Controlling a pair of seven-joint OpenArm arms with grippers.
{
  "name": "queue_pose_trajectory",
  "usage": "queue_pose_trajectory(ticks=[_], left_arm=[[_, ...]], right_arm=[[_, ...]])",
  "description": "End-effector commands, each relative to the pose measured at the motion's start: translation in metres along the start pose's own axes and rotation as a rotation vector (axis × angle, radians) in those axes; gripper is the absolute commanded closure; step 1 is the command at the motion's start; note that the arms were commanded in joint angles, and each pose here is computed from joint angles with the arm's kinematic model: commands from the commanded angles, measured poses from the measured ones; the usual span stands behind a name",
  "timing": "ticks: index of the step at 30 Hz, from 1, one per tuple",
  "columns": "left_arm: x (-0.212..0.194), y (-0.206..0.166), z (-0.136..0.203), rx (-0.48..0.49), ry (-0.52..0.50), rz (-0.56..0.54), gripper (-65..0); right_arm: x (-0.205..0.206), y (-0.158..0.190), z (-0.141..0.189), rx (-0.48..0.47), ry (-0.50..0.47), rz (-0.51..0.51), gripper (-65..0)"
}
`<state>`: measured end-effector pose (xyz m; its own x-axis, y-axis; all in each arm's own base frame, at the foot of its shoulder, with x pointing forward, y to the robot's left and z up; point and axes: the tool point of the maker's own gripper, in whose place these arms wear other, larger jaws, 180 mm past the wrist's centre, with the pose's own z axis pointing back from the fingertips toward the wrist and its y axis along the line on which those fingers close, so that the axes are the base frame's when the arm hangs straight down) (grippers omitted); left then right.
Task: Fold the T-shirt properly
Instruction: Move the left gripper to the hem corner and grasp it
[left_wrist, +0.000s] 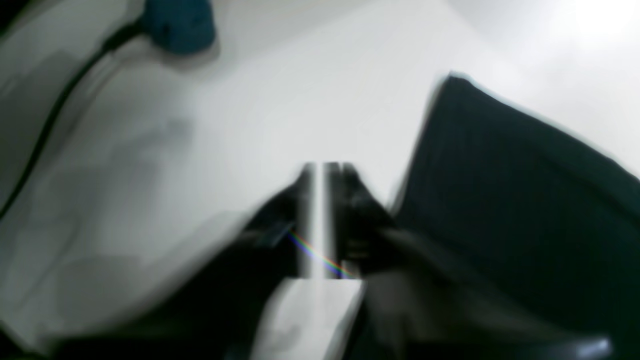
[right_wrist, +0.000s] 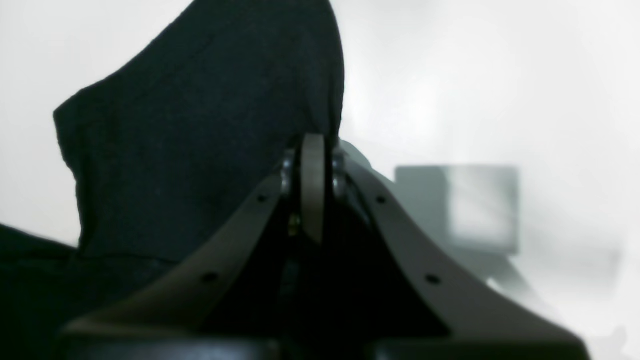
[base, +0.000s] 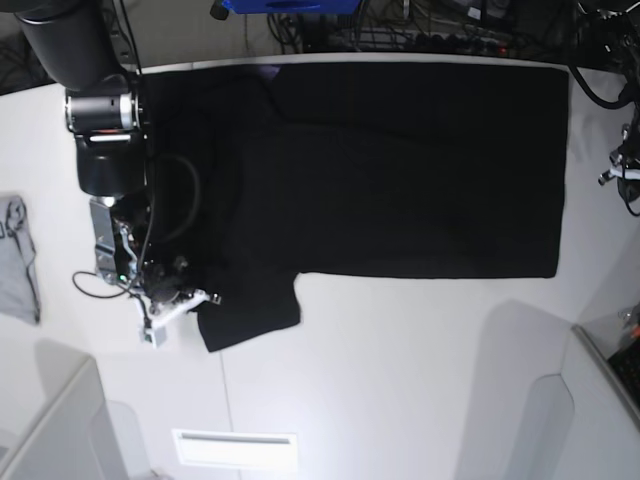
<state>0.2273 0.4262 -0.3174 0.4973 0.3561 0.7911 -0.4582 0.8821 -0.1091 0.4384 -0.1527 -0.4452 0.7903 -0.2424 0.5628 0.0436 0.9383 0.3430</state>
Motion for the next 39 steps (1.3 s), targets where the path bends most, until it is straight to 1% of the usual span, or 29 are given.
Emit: queue_pose_trajectory(ticks=[1,2,3,4,6,11,15,19,21,26,33,37,39], left_arm=[[0.023,0.000,-0.004,-0.006,-0.051,-0.007,-23.7],[0.029,-0.001,-0.012,-0.010,-0.058,0.010,-31.8],[0.035,-0.001,-0.020,-0.014,-0.061,0.030,-38.2],[0.036,-0.003,-0.027,-0.020,-0.057,0.045,-42.8],[0.044,-0.011,-0.045,-0.038,-0.041,0.051,-48.2],[0.041,-0.039,-0.089,-0.086,0.052,0.047,-48.7],[0.034,-0.060,-0.113,-0.110,0.117,0.053,-48.7],[0.030,-0.074,-0.133,-0.076,0.175,-0.063,-48.5],[0.033,-0.075,-0.137,-0.056,0.180,-0.087,-48.5],[0.040,-0.091,-0.143,-0.073,0.170,-0.082,-48.5],[0.028,-0.104,-0.145,-0.097,0.188,-0.070,-48.5],[0.017,-0.115,-0.147,-0.111,0.216,-0.128,-48.5],[0.012,-0.113,-0.149,-0.107,0.233,-0.128,-48.5]], right_arm=[[-0.006,-0.002,0.001,-0.014,0.049,0.012,0.0],[-0.006,-0.001,0.000,-0.014,0.051,0.015,0.0],[-0.006,-0.001,0.000,-0.014,0.051,0.015,0.0],[-0.006,-0.001,0.000,-0.014,0.051,0.015,0.0],[-0.006,-0.001,0.000,-0.014,0.050,0.014,0.0],[-0.005,-0.001,0.001,-0.014,0.048,0.013,0.0],[-0.004,-0.002,0.001,-0.015,0.046,0.013,0.0],[-0.002,-0.002,0.001,-0.015,0.044,0.010,0.0],[-0.002,-0.002,0.001,-0.015,0.044,0.010,0.0],[-0.004,-0.004,0.001,-0.017,0.045,0.009,0.0],[-0.004,-0.004,0.001,-0.017,0.045,0.009,0.0],[-0.005,-0.004,0.001,-0.017,0.047,0.009,0.0],[-0.004,-0.004,0.001,-0.017,0.045,0.009,0.0]])
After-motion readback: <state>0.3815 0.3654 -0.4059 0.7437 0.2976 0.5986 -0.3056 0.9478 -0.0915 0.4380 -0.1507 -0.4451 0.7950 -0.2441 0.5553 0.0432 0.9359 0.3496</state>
